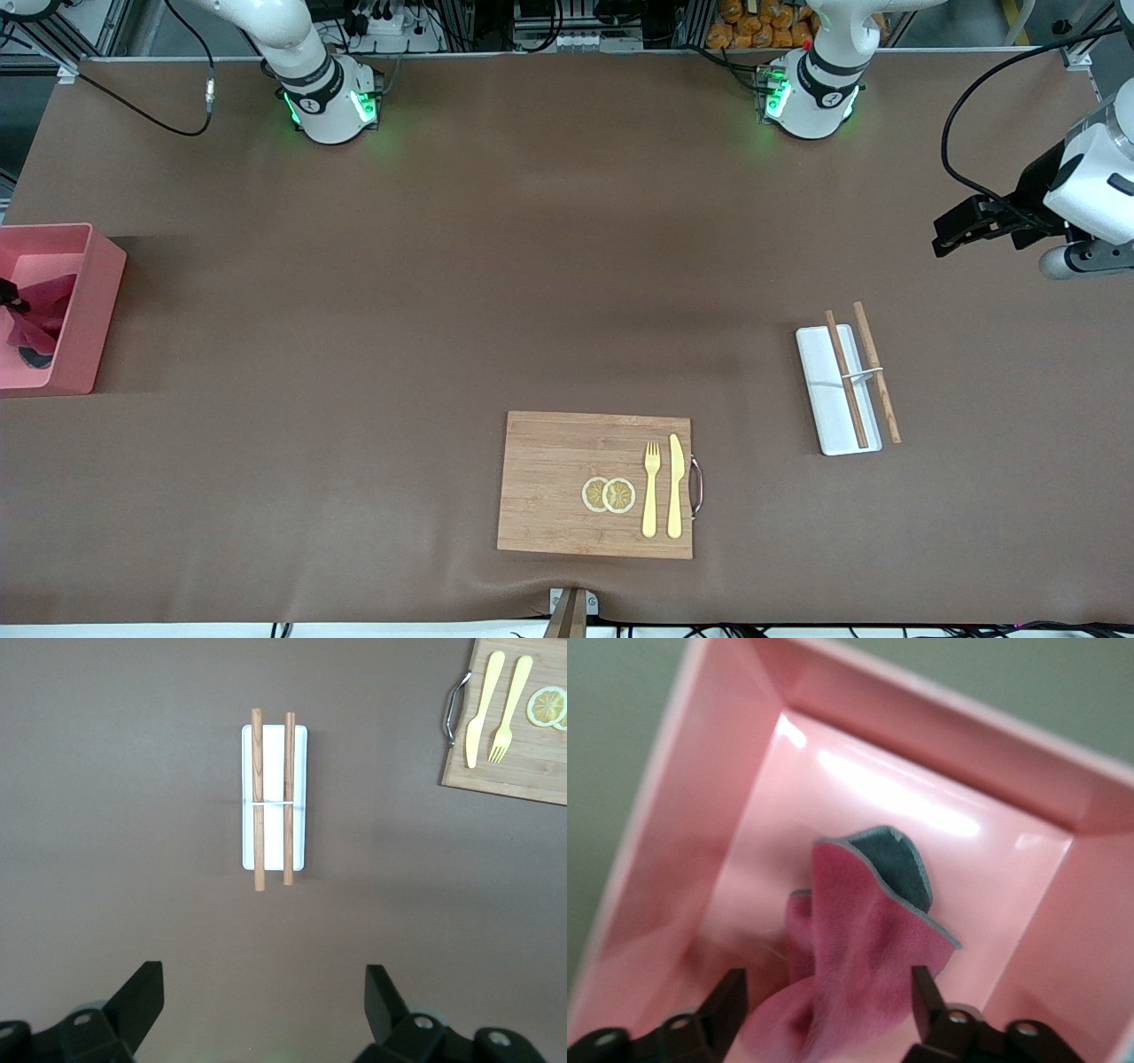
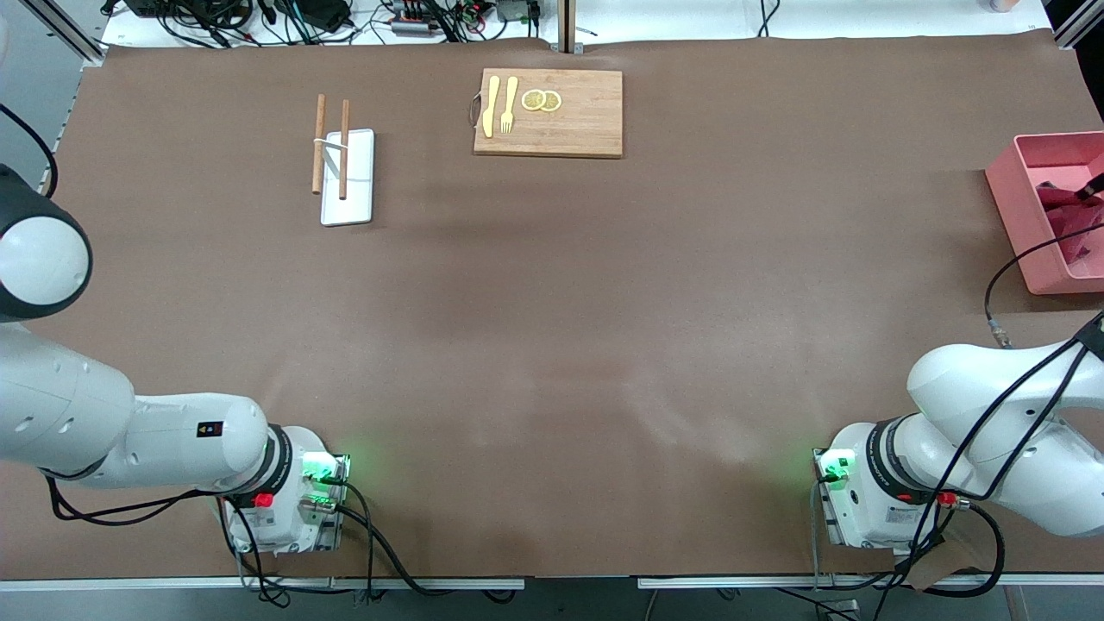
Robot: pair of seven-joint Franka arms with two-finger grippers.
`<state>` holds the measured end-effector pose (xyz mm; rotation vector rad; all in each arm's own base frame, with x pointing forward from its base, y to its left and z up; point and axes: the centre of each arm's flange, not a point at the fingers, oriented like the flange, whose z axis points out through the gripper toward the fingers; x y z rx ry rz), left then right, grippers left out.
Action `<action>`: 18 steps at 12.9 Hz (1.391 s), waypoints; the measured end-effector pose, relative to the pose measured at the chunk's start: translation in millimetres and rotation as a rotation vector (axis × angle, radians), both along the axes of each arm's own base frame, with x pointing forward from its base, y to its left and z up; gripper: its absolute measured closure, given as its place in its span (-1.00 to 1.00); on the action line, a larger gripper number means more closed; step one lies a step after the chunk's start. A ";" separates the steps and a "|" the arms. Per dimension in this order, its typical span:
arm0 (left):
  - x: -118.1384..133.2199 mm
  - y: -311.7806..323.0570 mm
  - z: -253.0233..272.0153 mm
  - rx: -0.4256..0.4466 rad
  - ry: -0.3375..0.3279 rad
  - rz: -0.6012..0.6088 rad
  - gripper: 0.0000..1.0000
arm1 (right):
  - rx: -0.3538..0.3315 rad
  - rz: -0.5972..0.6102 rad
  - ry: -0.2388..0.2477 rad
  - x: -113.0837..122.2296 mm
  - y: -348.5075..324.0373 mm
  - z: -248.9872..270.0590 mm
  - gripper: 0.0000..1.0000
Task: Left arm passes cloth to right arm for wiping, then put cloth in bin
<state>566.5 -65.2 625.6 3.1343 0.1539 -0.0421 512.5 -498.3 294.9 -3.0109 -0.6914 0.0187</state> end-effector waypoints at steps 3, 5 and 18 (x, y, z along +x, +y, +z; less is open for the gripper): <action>0.0 0.2 -0.4 0.000 0.001 0.000 -1.00 | -0.048 -0.011 -0.005 36.5 58.5 112.3 -1.00; 0.0 0.1 -0.3 0.000 0.001 -0.004 -1.00 | -0.062 -0.029 0.018 56.2 123.3 169.8 -1.00; -10.2 21.0 -1.6 0.006 0.014 0.014 -1.00 | -0.030 -0.493 0.097 102.6 539.2 271.3 -1.00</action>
